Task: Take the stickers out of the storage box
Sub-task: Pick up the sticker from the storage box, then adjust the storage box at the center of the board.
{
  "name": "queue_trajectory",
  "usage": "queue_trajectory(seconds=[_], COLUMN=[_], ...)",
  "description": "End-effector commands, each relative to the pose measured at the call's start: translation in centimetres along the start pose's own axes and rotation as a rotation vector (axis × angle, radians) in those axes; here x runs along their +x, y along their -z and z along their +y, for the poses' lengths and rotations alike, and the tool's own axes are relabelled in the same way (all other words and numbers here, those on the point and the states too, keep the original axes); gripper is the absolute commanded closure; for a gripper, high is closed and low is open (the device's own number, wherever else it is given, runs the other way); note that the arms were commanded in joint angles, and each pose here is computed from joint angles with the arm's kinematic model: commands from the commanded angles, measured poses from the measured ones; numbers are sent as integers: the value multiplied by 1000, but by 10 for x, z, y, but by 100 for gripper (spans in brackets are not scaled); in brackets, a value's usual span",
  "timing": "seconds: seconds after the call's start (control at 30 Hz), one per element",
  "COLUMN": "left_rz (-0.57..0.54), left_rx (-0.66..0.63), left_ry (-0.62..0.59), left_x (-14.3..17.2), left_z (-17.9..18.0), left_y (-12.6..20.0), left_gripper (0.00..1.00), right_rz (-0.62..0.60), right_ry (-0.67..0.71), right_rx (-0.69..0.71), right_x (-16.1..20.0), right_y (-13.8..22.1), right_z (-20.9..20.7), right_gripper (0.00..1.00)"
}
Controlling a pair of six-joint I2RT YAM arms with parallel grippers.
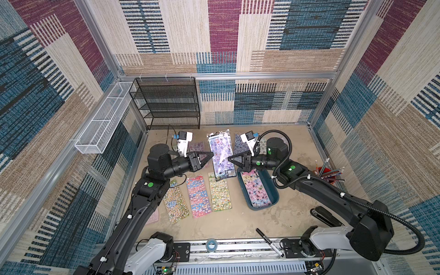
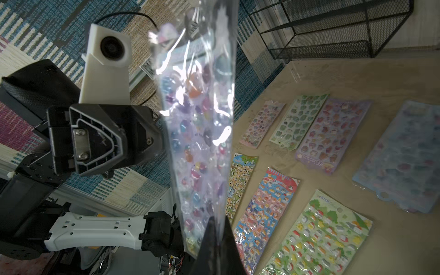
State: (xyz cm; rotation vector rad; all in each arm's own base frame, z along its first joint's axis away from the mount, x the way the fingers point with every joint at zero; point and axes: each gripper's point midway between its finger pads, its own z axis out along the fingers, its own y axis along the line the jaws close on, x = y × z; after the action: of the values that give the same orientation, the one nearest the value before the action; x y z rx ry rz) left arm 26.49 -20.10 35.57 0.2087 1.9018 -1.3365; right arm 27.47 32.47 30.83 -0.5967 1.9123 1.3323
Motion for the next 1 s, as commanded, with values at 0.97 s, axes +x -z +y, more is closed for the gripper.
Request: queue_trajectory(seconds=[0.97], left_rz=[538], left_rx=[-556], left_ry=[32], left_x=[151], left_z=[103], left_y=[-87], left_gripper=[28], right_rz=[181], right_ry=[-7], right_rx=[1052], right_x=[8], right_y=[158], right_z=[-145], right_gripper=[100])
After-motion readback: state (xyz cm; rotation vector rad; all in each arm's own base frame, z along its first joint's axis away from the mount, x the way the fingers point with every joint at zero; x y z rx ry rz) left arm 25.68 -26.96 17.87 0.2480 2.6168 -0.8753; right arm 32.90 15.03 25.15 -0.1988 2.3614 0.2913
